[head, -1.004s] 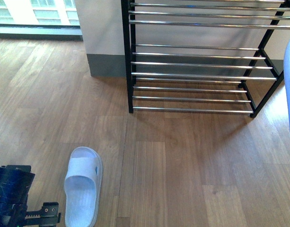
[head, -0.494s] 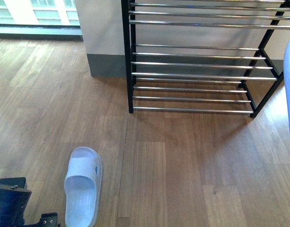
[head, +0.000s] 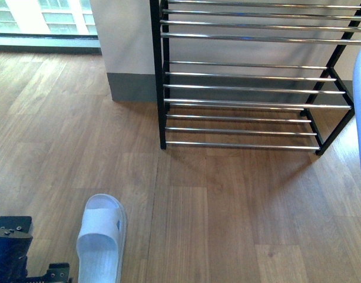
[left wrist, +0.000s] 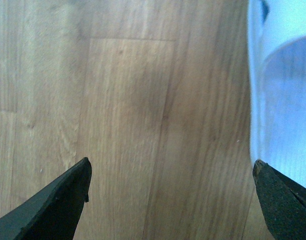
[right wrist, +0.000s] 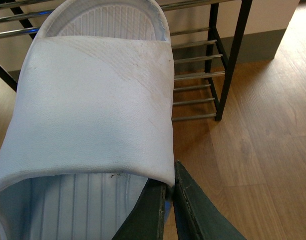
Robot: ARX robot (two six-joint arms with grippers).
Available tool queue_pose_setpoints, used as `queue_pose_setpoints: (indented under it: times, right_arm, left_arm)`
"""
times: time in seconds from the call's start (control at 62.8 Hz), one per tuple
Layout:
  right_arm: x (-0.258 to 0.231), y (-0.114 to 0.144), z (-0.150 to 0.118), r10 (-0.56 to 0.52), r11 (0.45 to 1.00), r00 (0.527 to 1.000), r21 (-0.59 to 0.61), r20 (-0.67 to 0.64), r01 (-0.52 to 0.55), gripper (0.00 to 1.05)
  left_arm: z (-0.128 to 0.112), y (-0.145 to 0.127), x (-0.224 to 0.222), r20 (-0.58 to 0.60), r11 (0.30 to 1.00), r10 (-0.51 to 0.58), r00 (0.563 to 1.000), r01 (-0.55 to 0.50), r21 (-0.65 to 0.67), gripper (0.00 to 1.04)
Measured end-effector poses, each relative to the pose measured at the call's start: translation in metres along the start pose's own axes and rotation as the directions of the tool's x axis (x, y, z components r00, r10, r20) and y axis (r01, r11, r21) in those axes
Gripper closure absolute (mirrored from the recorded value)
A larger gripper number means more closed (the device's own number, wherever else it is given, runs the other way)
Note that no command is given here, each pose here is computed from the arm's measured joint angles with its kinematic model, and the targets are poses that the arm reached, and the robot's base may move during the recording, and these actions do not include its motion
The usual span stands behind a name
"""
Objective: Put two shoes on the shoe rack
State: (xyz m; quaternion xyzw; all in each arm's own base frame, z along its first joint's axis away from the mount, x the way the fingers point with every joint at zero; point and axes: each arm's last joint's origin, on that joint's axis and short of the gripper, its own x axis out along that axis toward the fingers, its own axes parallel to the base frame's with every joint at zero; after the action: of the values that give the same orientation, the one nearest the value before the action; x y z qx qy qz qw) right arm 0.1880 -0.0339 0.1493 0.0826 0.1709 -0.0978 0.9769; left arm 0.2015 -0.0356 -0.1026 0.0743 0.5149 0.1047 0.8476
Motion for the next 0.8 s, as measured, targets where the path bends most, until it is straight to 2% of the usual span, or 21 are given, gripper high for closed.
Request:
queue_pose_setpoints:
  times: [0.191,0.351,0.669,0.797]
  right_arm:
    - [0.000,0.000,0.000,0.000,1.000,1.000,0.000,0.000,0.000,1.03]
    - [0.000,0.000,0.000,0.000,1.000,1.000,0.000,0.000,0.000,1.03]
    - [0.000,0.000,0.000,0.000,1.000,1.000,0.000,0.000,0.000,1.03]
    - [0.000,0.000,0.000,0.000,1.000,1.000,0.000,0.000,0.000,1.03]
  left_arm:
    - [0.008,-0.019,0.009,-0.012,0.996,-0.057,0.998,0.058,0.074,0.09]
    - [0.003,-0.022,0.031,-0.094,0.995,0.020,0.995,-0.011,0.099,0.09]
    - [-0.003,-0.029,0.061,-0.146,0.996,0.056,0.988,-0.045,0.075,0.09]
    - [-0.006,-0.026,0.075,-0.219,0.998,0.034,0.975,-0.047,-0.052,0.09]
